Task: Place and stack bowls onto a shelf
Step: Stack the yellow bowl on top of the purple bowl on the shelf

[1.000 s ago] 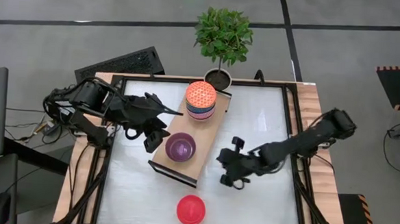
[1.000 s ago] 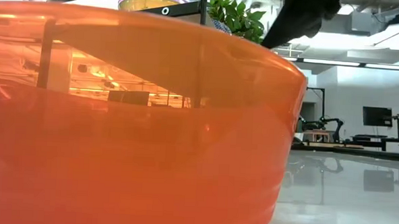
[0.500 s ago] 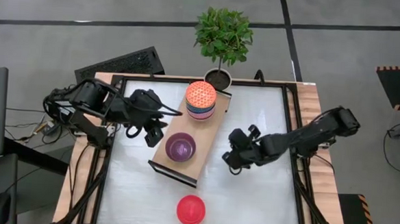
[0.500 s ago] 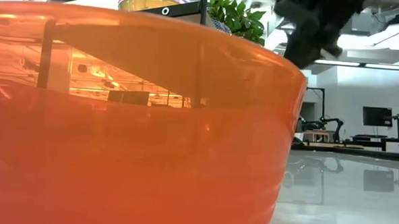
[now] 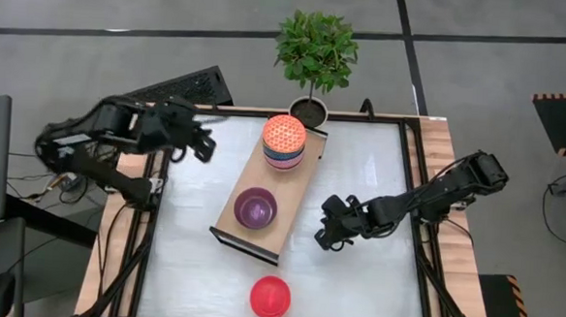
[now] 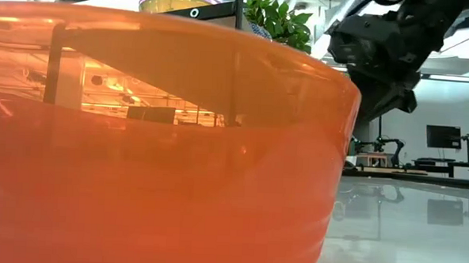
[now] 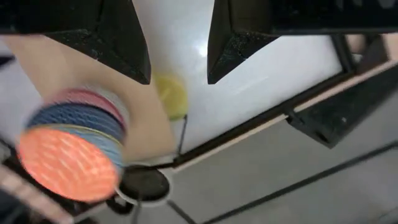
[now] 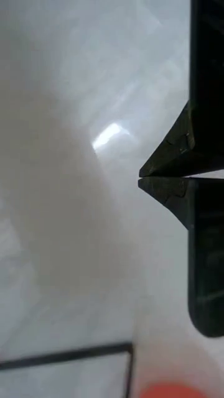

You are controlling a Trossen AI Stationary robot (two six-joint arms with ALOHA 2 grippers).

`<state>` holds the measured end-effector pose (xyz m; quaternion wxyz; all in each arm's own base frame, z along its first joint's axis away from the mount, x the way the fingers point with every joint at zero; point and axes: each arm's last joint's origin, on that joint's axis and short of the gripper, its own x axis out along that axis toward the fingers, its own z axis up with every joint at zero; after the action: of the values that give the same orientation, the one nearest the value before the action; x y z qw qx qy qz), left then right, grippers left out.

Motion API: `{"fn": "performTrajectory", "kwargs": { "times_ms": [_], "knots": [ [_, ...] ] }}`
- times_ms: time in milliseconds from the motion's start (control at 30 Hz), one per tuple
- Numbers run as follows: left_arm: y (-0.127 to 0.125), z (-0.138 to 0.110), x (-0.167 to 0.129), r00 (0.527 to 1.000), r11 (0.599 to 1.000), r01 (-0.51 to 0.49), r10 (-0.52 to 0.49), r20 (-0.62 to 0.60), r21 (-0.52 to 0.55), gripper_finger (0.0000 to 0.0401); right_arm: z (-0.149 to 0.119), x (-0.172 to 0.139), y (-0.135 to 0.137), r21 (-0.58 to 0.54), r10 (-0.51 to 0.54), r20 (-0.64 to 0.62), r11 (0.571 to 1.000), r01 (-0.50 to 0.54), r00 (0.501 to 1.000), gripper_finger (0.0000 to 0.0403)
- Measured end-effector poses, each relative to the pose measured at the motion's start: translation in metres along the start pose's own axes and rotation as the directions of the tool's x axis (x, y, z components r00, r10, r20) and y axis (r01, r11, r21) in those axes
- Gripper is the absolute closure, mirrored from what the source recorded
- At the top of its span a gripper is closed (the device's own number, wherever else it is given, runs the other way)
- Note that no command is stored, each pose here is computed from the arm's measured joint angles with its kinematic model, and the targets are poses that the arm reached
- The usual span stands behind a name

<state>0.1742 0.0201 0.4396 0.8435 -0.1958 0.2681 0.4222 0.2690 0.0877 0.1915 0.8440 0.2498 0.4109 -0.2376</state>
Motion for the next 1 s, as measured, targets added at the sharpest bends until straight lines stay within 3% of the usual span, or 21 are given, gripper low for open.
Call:
{"fn": "performTrajectory", "kwargs": {
  "times_ms": [133,267,433,600,767,1000],
  "knots": [
    [0.039,-0.022,0.025,0.994,0.987,0.008,0.010,0.109,-0.160,0.0258,-0.001,0.000,0.001,0.005,0.036,-0.058,0.999,-0.036,0.998,0.0381],
    [0.060,-0.049,0.063,0.979,0.954,0.083,-0.024,0.203,-0.288,0.0258,0.001,0.002,-0.001,0.023,0.069,-0.116,0.997,-0.067,0.991,0.0375],
    [0.075,-0.088,0.126,0.975,0.934,0.100,-0.023,0.220,-0.344,0.0251,0.007,0.005,-0.006,0.075,0.087,-0.155,0.994,-0.076,0.984,0.0379],
    [0.096,-0.115,0.179,0.970,0.869,0.170,-0.065,0.233,-0.464,0.0220,0.012,0.008,-0.010,0.113,0.109,-0.200,0.990,-0.088,0.974,0.0377],
    [0.111,-0.125,0.210,0.949,0.819,0.299,-0.198,0.247,-0.490,0.0178,0.014,0.009,-0.014,0.137,0.111,-0.231,0.987,-0.081,0.967,0.0375],
    [0.115,-0.129,0.234,0.956,0.857,0.278,-0.204,0.210,-0.433,0.0150,0.016,0.011,-0.021,0.170,0.106,-0.295,0.984,-0.057,0.950,0.0377]
  ]
}}
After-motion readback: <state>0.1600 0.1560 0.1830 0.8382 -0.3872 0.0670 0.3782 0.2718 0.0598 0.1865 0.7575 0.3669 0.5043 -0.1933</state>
